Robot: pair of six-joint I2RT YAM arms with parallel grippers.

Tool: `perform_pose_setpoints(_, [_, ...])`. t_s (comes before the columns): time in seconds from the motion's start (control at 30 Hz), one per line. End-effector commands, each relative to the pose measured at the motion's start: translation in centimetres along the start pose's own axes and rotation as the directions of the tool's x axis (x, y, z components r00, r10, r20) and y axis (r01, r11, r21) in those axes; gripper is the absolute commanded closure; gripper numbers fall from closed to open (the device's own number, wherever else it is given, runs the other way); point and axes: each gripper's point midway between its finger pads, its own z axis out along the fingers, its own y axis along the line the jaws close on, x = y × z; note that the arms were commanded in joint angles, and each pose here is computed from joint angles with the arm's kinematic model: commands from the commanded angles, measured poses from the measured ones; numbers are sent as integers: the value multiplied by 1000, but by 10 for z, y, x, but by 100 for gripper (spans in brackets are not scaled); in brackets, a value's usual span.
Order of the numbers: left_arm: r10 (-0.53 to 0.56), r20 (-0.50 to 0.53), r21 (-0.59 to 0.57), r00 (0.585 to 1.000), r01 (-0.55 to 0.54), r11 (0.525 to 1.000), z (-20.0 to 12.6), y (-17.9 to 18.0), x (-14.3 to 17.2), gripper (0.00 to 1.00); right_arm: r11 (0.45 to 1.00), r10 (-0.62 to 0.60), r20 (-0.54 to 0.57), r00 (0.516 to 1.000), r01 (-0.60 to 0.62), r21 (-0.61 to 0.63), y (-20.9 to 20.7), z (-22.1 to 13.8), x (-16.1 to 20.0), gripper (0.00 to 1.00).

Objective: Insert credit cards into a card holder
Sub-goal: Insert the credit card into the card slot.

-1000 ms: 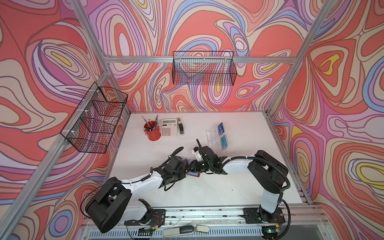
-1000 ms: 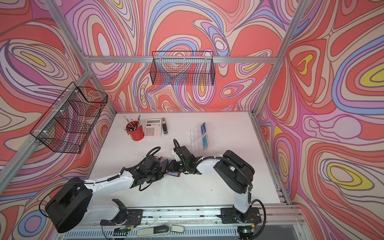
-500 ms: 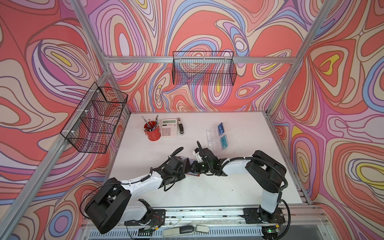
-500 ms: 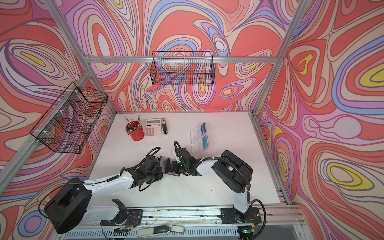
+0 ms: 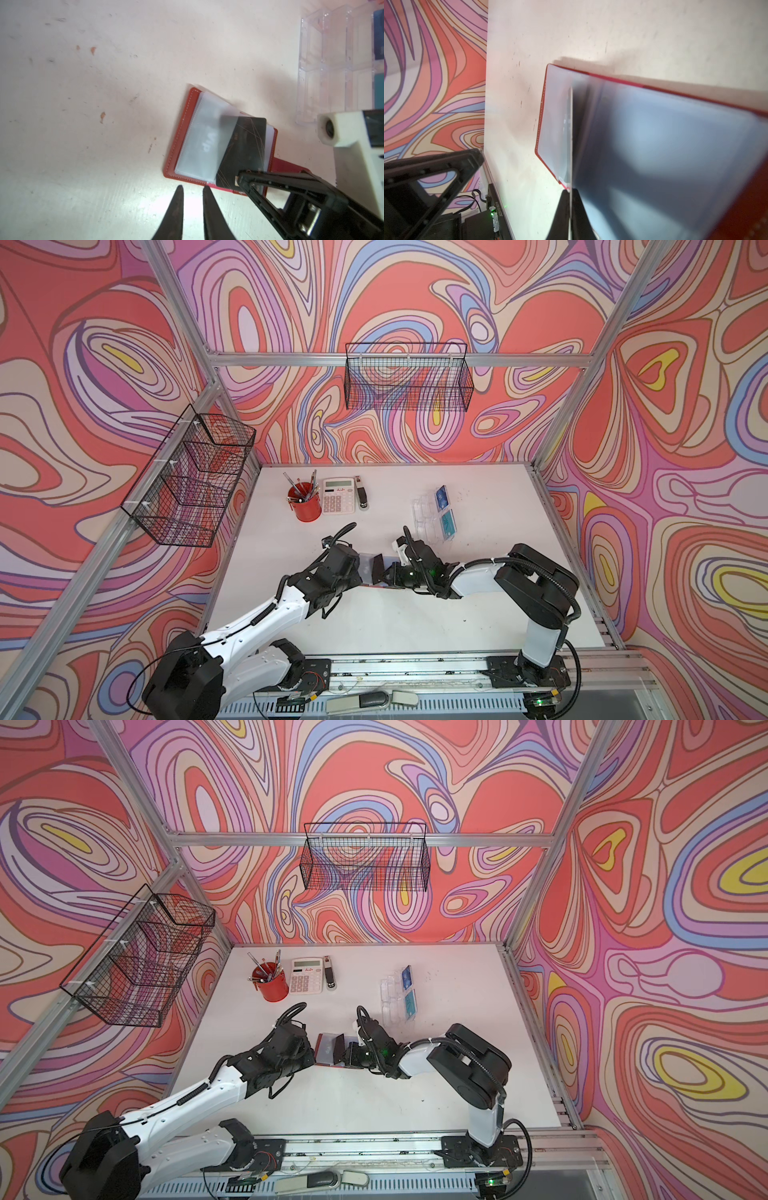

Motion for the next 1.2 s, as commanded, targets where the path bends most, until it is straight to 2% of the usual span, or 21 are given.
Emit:
perform_pose_setpoints(0.0, [8,8,-60,1000,-7,998,9,17,-2,80,996,93,30,995,-93,-18,-6,3,-3,100])
perform_pose_setpoints(0.23, [11,-43,-37,999,-12,999,35,12,12,83,977,202,17,979,-200,-78,-9,13,1,100])
perform_pose_setpoints(0.33, [4,-75,-23,997,-5,1000,48,8,19,87,972,224,18,974,-222,-74,-13,14,3,100])
perform_pose_setpoints(0.43, [8,-135,-44,991,-14,999,59,20,41,91,969,241,29,970,-239,-65,-17,13,3,100])
perform_pose_setpoints(0.7, [26,-158,-7,987,-28,1000,58,9,60,92,955,287,9,958,-286,-78,-26,23,9,100])
perform_pose_setpoints(0.9, [23,-137,-78,990,-33,996,57,22,57,92,967,253,32,967,-252,-22,-31,16,8,100])
perform_pose_setpoints(1.17, [24,-117,-52,993,-30,998,50,16,51,92,971,87,155,984,-118,206,-32,-22,-22,77])
